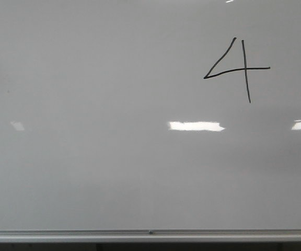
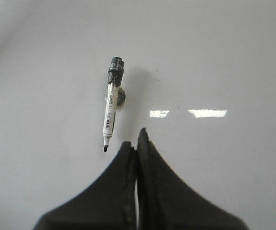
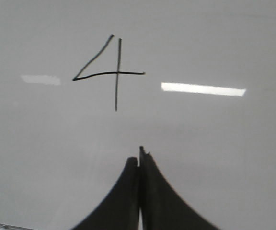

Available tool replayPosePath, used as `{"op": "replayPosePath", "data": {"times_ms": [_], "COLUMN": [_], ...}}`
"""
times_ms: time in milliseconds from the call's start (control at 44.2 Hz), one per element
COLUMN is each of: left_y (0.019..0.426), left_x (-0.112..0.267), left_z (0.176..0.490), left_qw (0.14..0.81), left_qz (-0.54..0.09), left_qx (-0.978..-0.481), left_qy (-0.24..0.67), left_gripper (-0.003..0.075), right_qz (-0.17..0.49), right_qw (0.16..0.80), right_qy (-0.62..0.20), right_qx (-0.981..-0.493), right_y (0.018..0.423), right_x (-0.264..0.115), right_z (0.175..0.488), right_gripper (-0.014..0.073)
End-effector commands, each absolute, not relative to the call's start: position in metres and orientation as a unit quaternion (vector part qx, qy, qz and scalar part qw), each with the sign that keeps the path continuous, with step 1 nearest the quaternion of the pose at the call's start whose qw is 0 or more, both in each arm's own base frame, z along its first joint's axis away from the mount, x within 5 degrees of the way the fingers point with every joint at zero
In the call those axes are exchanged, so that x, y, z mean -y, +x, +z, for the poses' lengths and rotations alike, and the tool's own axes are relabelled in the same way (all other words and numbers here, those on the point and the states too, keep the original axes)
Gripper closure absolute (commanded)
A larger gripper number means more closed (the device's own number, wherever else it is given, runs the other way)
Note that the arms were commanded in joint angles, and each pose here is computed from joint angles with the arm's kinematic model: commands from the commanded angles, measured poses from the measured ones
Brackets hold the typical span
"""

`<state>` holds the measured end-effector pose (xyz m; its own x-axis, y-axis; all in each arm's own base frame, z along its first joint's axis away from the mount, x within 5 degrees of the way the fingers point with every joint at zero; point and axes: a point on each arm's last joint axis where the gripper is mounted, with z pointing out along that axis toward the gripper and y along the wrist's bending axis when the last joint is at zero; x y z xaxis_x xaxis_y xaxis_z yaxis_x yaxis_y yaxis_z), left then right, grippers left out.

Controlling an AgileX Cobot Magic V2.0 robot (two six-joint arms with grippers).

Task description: Write number 4 on whiteboard

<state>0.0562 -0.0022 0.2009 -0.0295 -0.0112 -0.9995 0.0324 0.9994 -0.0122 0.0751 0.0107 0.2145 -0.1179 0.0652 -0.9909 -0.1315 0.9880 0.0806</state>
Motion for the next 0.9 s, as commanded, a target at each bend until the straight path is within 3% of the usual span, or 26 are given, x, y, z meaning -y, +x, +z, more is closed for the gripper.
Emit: {"op": "replayPosePath", "data": {"times_ms": [0, 249, 881], "left_y": [0.055, 0.055, 0.055], "left_x": [0.002, 0.002, 0.002], "left_z": [0.207, 0.207, 0.207], "left_qw": [0.73, 0.73, 0.73], "left_qz": [-0.017, -0.017, -0.017], "left_qx": [-0.683, -0.683, -0.683], "left_qy": [0.007, 0.007, 0.007], "left_gripper": [0.0741, 0.0741, 0.0741], "right_qz": [0.057, 0.026, 0.023], "right_qw": [0.702, 0.675, 0.681], "right_qy": [0.013, 0.011, 0.004], "right_qx": [-0.71, -0.737, -0.732], "right_y": [0.072, 0.063, 0.054], "right_x": [-0.004, -0.002, -0.002], "right_z": [0.218, 0.197, 0.195], "right_gripper": [0.0657, 0.0657, 0.0657]}}
